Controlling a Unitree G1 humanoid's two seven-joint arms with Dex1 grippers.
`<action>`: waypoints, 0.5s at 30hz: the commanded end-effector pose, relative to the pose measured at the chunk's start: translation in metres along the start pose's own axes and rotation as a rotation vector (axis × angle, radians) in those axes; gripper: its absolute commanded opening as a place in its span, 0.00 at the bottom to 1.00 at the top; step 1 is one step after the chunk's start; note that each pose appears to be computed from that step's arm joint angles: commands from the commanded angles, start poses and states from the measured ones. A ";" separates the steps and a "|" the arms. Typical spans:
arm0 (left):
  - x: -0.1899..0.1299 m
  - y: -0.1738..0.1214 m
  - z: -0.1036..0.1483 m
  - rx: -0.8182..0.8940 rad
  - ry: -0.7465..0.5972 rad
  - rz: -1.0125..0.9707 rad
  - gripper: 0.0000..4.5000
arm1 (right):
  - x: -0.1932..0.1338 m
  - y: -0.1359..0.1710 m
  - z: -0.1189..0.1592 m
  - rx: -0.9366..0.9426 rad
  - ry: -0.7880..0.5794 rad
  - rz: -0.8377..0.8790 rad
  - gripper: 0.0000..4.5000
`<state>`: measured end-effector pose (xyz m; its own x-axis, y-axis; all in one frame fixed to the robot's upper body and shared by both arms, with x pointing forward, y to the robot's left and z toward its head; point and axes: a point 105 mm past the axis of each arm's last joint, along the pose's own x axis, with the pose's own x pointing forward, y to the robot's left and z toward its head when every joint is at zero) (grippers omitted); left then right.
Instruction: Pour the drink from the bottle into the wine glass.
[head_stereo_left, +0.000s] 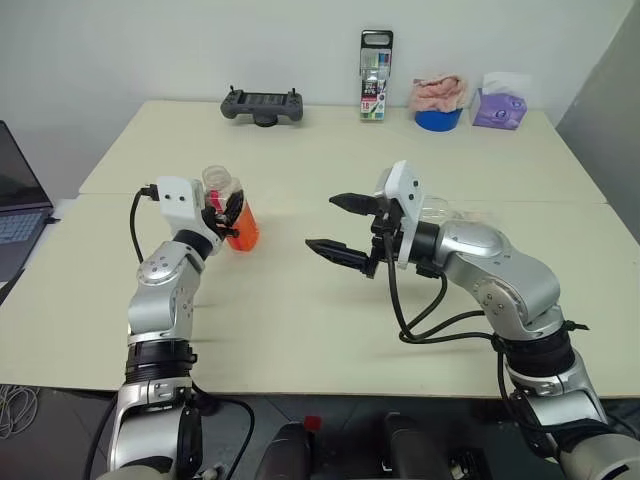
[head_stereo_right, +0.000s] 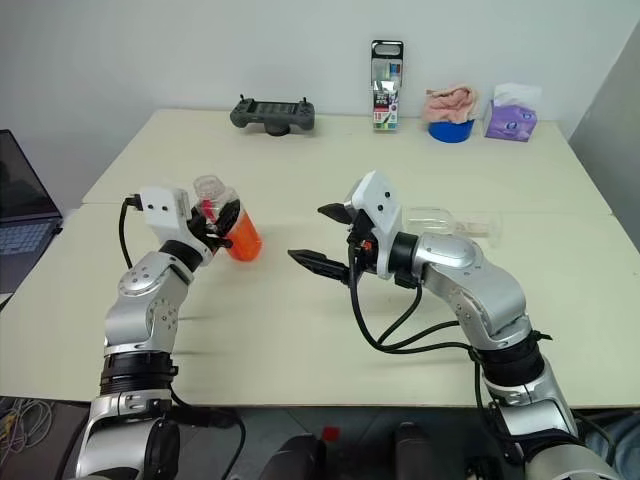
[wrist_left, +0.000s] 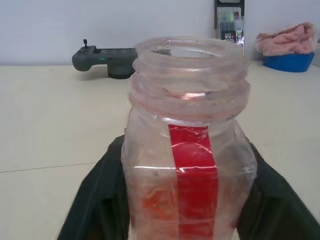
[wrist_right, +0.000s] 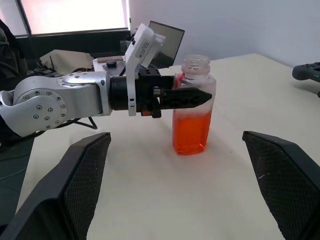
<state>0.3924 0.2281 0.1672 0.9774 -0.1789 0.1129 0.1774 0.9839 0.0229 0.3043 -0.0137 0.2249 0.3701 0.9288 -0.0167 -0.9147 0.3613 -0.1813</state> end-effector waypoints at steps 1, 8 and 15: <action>-0.006 0.003 0.002 -0.003 -0.013 0.023 0.82 | -0.003 -0.002 0.011 -0.047 -0.025 -0.003 1.00; -0.012 0.002 -0.004 0.000 0.008 0.033 0.99 | -0.007 -0.008 0.007 -0.054 -0.006 -0.026 1.00; -0.030 -0.002 -0.013 -0.016 0.038 0.037 0.99 | -0.020 -0.026 0.000 -0.076 0.033 -0.095 1.00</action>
<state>0.3699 0.2321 0.1363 0.9897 -0.1414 0.0239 0.1414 0.9900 0.0031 0.3185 -0.0321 0.2169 0.4326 0.8987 -0.0721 -0.8872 0.4100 -0.2116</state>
